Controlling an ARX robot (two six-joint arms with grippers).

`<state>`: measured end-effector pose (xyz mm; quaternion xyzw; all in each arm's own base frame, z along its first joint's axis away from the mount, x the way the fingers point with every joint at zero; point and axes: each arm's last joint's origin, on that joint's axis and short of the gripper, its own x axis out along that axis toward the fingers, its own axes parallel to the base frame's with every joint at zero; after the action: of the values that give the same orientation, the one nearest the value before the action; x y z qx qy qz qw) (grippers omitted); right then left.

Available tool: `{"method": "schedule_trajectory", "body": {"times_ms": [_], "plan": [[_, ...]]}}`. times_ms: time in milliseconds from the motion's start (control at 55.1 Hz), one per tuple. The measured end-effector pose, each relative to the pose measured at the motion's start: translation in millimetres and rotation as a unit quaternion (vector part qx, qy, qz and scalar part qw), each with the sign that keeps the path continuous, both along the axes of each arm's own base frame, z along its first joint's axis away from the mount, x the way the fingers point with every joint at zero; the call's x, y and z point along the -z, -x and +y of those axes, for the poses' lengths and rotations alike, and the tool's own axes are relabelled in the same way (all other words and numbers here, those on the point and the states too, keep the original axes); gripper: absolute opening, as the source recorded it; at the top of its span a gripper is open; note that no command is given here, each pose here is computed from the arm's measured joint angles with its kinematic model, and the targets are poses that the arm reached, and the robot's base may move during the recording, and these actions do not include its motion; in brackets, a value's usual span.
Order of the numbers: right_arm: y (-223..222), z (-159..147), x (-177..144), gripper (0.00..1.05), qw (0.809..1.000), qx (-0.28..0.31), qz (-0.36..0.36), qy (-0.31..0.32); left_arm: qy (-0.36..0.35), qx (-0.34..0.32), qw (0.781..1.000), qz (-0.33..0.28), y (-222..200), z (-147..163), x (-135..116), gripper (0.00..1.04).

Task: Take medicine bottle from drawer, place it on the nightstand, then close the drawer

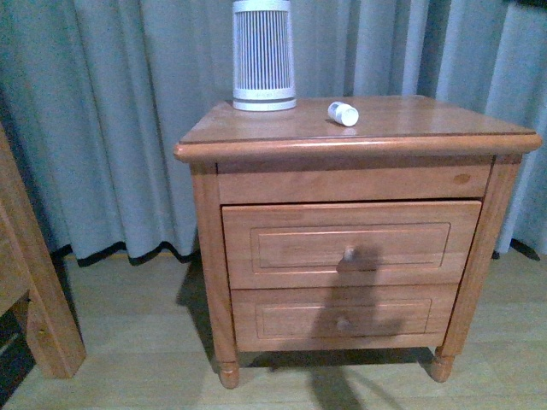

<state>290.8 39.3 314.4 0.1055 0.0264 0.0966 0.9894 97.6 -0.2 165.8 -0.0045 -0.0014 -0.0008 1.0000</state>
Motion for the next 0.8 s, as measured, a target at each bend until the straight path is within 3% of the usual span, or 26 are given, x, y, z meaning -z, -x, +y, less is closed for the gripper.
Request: {"method": "schedule_trajectory", "body": {"times_ms": [200,272,327,436,798], "plan": [[104.1,-4.2,-45.1,0.43,0.997,0.010,-0.073,0.007,0.000,0.000,1.000,0.000,0.0,0.0,0.0,0.98],[139.2,-4.3,-40.7,0.33,0.996,0.060,-0.050,0.043,0.000,0.000,1.000,0.000,0.0,0.0,0.0,0.98],[168.6,-7.1,-18.5,0.22,0.993,0.086,-0.024,0.076,0.000,0.000,1.000,0.000,0.0,0.0,0.0,0.98],[192.5,-17.0,21.2,0.02,0.991,0.094,-0.029,0.092,0.000,0.000,1.000,0.000,0.0,0.0,0.0,0.98],[192.3,-37.2,90.4,0.03,0.990,0.090,-0.022,0.103,0.000,0.000,1.000,0.000,0.0,0.0,0.0,0.98]]}}
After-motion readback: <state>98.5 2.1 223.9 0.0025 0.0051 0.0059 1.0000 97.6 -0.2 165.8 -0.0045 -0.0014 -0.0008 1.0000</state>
